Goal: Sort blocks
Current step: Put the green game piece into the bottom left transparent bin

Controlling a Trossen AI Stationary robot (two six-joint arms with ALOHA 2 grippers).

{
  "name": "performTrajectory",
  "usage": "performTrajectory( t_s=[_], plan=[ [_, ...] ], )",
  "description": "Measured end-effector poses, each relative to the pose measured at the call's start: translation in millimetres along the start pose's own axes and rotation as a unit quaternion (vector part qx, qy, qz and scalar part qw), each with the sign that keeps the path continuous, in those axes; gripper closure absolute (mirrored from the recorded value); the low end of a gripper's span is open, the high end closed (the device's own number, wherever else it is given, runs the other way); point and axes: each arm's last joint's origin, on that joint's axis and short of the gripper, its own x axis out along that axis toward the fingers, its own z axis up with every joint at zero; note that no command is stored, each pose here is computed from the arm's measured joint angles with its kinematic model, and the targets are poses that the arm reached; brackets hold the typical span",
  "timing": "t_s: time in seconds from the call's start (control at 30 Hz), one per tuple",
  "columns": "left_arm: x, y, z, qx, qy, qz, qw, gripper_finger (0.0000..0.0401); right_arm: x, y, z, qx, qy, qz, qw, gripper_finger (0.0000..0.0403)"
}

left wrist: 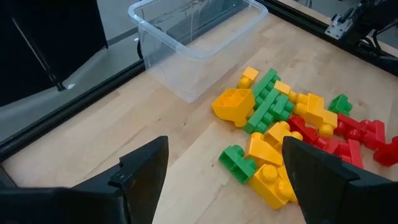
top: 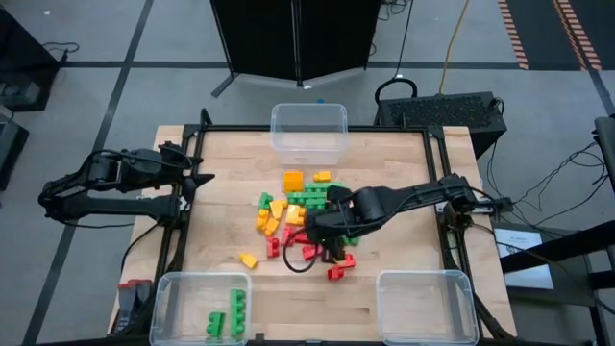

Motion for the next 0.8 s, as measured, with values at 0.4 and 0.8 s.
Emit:
performTrajectory(
  t_s=[0.4,0.8],
  plan=[
    [0.0,0.1,0.0,0.003,0.000,0.001,1.000,0.0114,57.9,0.3,-50.7,0.004,0.124,0.000,0.992,0.0206],
    [0.0,0.1,0.0,0.000,-0.001,0.001,1.000,0.0114,116.8,-10.5,-110.0,0.031,0.035,0.048,0.998,0.0206]
  ],
)
